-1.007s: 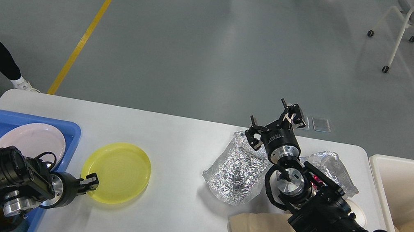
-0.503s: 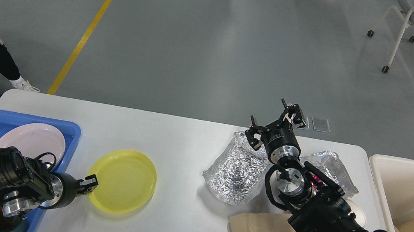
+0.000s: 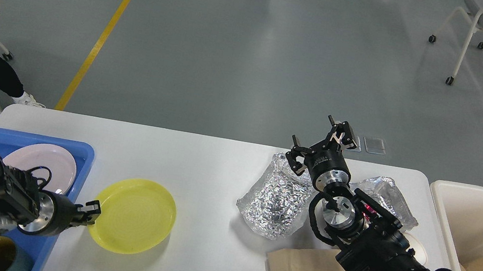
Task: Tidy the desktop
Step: 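Drag the yellow plate with the left gripper onto the pink plate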
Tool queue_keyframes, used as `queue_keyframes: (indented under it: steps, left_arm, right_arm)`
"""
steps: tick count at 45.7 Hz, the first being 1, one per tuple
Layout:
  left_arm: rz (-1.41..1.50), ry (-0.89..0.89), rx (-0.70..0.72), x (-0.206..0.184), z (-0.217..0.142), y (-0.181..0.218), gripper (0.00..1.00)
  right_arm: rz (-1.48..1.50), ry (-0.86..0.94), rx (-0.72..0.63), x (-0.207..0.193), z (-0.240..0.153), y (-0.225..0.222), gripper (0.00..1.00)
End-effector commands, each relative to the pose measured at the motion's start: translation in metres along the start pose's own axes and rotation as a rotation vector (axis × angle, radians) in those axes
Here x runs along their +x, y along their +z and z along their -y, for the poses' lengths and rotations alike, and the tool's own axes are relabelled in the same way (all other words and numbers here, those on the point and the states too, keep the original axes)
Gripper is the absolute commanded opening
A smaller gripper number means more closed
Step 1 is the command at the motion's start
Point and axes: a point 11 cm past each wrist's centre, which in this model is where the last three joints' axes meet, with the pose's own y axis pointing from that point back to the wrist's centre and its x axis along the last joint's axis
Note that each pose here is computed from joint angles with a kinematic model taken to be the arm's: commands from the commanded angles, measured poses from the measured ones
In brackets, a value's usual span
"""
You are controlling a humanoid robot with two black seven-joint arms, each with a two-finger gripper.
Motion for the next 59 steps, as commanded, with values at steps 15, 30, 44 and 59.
queue_keyframes:
  steps: [15,30,44,59]
  left_arm:
    - [0.129,-0.153,-0.068,0.128,-0.213,0.033,0.0]
    - [0.024,-0.127,-0.04,0.152,-0.229,-0.014,0.0]
    - [0.018,0.027,0.098,0.115,-0.117,-0.11,0.0]
    - [-0.067,0.249,0.101,0.107,-0.061,-0.141,0.0]
  right_arm:
    - [0.0,0.001,0.0,0.0,0.0,0.0,1.0]
    - [-0.001,0.0,0.001,0.0,0.0,-0.001,1.0]
    - [0.0,0.001,0.0,0.0,0.0,0.0,1.0]
    - [0.0,0.0,0.0,0.0,0.0,0.0,1.0]
